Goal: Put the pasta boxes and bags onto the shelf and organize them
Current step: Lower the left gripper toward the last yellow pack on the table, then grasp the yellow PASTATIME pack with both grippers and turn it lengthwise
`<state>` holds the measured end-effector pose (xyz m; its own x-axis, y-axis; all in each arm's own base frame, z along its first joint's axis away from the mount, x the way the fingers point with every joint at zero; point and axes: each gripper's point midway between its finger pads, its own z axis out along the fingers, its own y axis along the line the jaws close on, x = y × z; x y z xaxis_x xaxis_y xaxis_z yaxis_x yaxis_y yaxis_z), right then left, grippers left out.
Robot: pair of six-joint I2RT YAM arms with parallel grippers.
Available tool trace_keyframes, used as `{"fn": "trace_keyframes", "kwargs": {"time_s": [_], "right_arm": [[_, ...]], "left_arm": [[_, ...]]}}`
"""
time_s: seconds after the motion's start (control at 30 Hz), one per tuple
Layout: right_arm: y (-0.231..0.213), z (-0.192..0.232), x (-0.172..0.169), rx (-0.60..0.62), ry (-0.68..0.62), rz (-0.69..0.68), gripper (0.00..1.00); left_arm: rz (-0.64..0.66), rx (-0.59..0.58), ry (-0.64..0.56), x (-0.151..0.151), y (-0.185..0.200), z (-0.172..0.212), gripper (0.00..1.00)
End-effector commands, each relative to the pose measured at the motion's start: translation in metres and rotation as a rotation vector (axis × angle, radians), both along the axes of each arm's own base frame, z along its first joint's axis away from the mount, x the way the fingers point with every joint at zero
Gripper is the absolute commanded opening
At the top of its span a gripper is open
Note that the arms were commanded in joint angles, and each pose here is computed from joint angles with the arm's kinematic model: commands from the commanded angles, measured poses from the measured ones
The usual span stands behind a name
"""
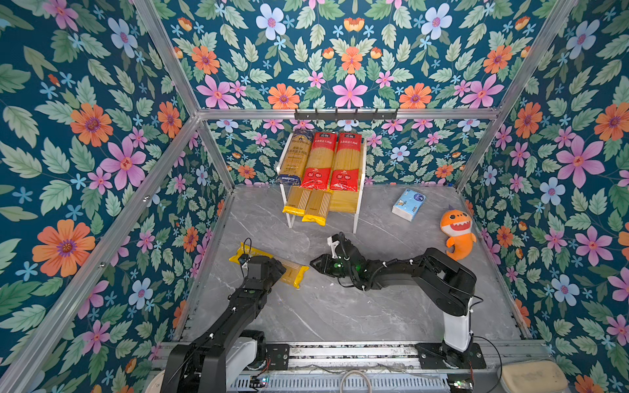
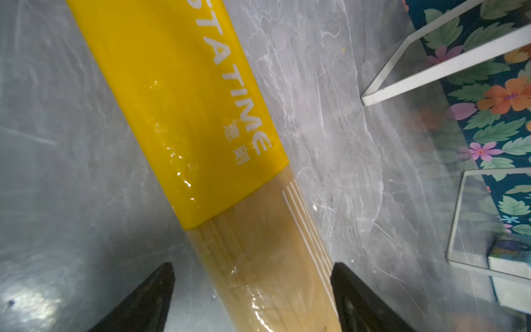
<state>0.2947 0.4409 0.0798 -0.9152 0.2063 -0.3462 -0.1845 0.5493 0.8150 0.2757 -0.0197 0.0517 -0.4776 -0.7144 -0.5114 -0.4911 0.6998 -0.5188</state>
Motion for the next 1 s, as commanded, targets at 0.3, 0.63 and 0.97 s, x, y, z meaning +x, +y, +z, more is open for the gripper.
{"fn": "trace_keyframes", "kwargs": {"time_s": [0.3,0.63,0.97], "right_arm": [[0.044,-0.021,0.029,-0.127,-0.062,0.090,0.40],[0.065,-0.023,-0.006,-0.042,0.040,0.203,0.38],[0.039,-0.010,-0.062,0.044,0.141,0.262,0.36]], "left_arm": [[0.133,-0.077,0.020,-0.013,0.043,-0.013,0.89],[0.031,-0.148,-0.018,0.004,0.021,-0.018,0.80],[-0.162,-0.188,-0.022,0.013,-0.061,-0.018,0.79]]}}
